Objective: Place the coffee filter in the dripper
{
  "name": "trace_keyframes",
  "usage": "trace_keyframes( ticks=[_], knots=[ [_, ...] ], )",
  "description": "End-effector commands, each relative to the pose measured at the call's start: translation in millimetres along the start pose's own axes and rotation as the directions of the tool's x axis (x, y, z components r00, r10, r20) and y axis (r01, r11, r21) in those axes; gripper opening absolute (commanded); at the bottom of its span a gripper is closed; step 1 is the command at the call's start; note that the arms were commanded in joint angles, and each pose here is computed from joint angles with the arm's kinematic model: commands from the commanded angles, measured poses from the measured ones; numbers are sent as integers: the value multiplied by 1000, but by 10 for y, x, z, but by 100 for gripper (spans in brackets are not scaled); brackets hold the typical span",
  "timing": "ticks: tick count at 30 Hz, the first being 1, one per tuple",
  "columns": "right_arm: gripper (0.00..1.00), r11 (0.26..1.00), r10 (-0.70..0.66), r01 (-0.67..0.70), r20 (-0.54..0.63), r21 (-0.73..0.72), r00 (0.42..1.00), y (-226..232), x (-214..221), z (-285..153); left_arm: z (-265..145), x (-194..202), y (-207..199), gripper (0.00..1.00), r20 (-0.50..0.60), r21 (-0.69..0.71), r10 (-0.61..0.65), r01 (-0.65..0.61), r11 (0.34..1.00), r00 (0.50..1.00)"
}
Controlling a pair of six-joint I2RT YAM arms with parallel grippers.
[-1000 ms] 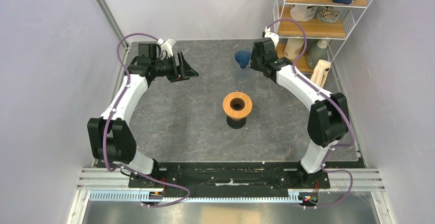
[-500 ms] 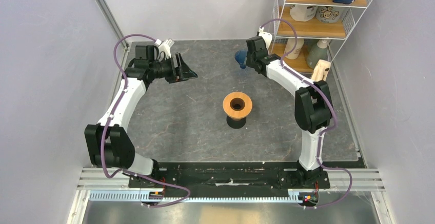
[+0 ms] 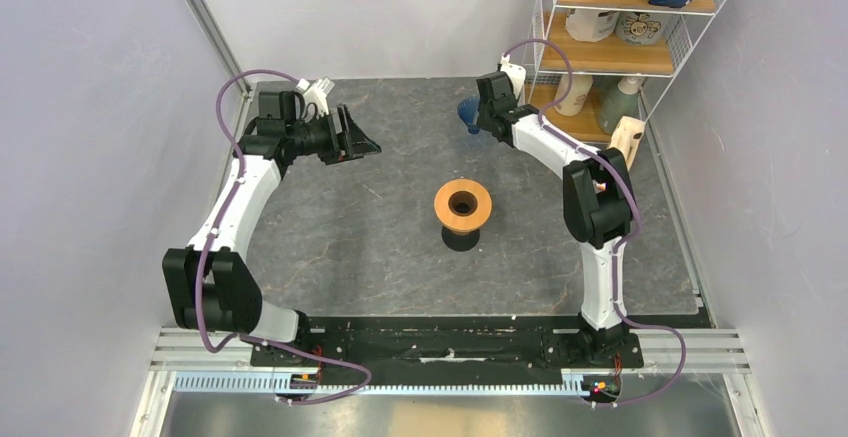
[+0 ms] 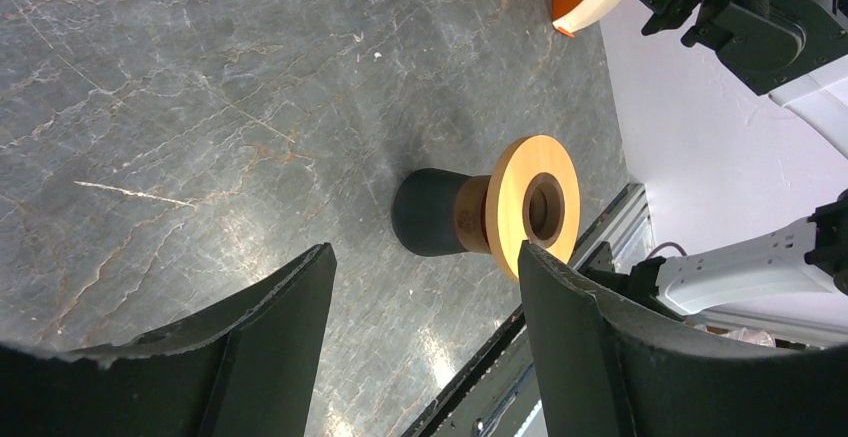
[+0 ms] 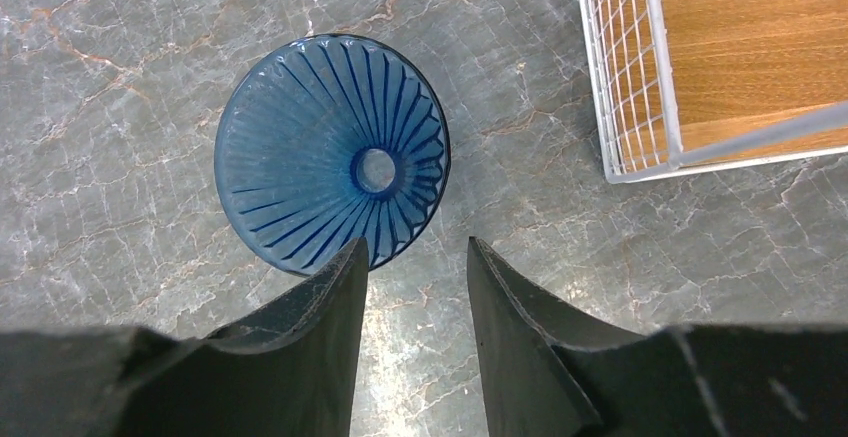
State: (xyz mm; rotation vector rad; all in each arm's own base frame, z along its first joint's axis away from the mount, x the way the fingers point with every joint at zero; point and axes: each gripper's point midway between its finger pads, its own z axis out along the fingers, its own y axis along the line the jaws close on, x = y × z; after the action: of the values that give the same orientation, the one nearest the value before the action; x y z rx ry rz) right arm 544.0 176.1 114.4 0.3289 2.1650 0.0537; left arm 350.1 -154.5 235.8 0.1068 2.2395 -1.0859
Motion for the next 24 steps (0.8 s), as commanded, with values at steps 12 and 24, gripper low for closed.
trace_keyframes(
  ticks=[12,24],
  knots=[
    [46,999,51,-49,56,-23,997,43,-194,275,-92,-53,10,75,36,33,17,-18,999,999],
    [31,999,41,-41,47,6,998,15,-92,441,-138,-45,45,75,43,23,6,-7,1000,999]
  ],
)
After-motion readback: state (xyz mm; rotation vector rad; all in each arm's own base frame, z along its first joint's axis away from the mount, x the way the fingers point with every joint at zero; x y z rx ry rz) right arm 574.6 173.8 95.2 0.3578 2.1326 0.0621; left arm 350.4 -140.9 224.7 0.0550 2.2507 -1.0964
